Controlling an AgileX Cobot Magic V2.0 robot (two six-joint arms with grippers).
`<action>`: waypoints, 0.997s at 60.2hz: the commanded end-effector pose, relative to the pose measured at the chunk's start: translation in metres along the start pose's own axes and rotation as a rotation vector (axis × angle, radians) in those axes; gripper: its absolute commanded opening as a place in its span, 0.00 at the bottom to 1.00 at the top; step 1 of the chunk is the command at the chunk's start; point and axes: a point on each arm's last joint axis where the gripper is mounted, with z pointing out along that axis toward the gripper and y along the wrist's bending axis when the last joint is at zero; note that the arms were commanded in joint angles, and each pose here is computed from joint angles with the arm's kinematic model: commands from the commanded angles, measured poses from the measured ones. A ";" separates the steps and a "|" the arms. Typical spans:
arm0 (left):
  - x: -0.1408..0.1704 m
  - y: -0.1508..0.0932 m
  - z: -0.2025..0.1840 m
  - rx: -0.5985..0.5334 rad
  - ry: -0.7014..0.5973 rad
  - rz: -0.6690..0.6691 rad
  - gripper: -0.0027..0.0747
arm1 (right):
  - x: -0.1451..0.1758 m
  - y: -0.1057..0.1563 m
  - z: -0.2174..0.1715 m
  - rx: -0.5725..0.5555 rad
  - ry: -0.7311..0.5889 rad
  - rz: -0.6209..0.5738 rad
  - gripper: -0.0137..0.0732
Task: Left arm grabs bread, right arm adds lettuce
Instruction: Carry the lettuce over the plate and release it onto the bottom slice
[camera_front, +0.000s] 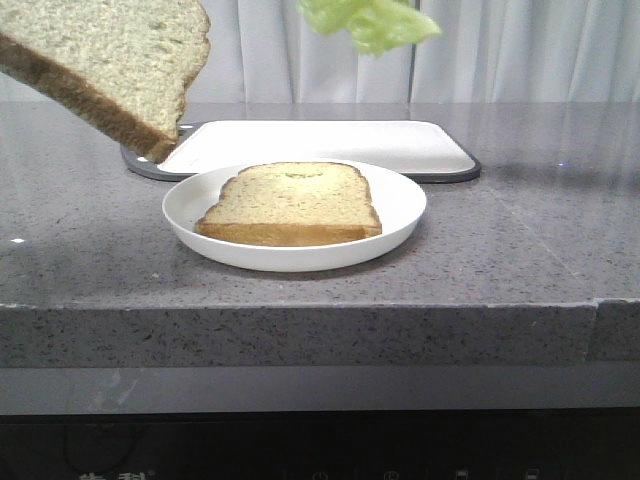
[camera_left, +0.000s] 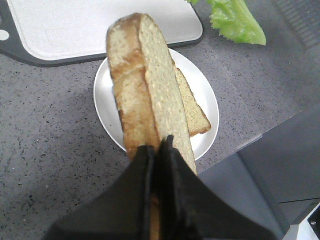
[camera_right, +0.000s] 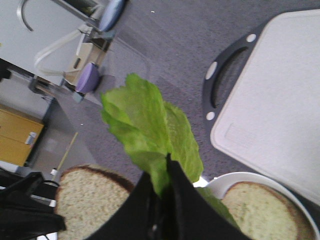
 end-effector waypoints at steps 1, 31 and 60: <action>-0.010 -0.008 -0.010 0.022 -0.094 -0.004 0.01 | 0.006 0.033 -0.018 -0.147 -0.103 -0.027 0.02; -0.010 -0.008 -0.010 0.022 -0.094 -0.004 0.01 | 0.093 -0.004 0.013 -0.202 -0.041 0.183 0.02; -0.010 -0.008 -0.010 0.022 -0.094 -0.004 0.01 | 0.109 -0.021 0.049 -0.218 -0.025 0.351 0.02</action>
